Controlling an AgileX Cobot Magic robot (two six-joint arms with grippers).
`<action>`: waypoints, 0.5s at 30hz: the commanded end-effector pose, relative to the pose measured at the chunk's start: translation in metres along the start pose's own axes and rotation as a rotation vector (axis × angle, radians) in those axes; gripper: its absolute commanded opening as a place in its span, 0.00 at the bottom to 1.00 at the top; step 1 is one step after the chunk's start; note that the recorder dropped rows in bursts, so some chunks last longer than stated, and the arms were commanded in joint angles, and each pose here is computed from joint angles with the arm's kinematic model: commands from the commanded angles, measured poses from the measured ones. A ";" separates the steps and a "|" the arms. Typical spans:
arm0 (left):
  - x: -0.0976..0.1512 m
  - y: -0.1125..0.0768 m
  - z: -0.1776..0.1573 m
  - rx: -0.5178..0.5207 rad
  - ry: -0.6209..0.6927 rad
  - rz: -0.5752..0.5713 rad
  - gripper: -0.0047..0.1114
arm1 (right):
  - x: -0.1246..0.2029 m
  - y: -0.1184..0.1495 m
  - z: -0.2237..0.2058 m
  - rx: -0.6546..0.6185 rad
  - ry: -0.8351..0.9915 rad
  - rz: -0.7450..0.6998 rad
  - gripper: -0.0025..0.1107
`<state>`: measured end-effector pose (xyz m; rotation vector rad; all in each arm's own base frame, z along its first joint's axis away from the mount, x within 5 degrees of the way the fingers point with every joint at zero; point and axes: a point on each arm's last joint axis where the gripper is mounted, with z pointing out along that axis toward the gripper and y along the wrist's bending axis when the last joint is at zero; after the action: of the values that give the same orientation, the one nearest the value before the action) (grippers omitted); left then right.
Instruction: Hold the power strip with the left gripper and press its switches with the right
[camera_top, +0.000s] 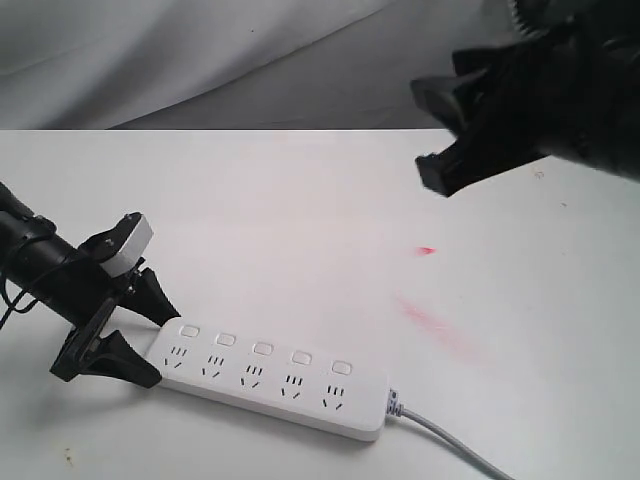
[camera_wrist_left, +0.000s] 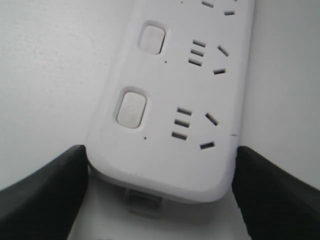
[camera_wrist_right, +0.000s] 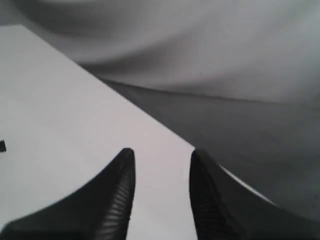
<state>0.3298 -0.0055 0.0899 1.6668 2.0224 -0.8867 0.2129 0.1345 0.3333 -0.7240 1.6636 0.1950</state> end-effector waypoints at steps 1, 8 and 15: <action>0.007 -0.001 0.005 0.003 0.055 -0.002 0.59 | -0.024 -0.010 -0.041 0.058 -0.141 0.015 0.17; 0.007 -0.001 0.005 0.003 0.055 -0.002 0.59 | -0.051 -0.019 -0.118 0.118 -0.384 0.046 0.02; 0.007 -0.001 0.005 0.003 0.055 -0.002 0.59 | -0.060 -0.023 -0.205 0.184 -0.644 0.054 0.02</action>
<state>0.3298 -0.0055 0.0899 1.6668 2.0224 -0.8867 0.0805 0.0483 0.4376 -0.4604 1.1372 0.2646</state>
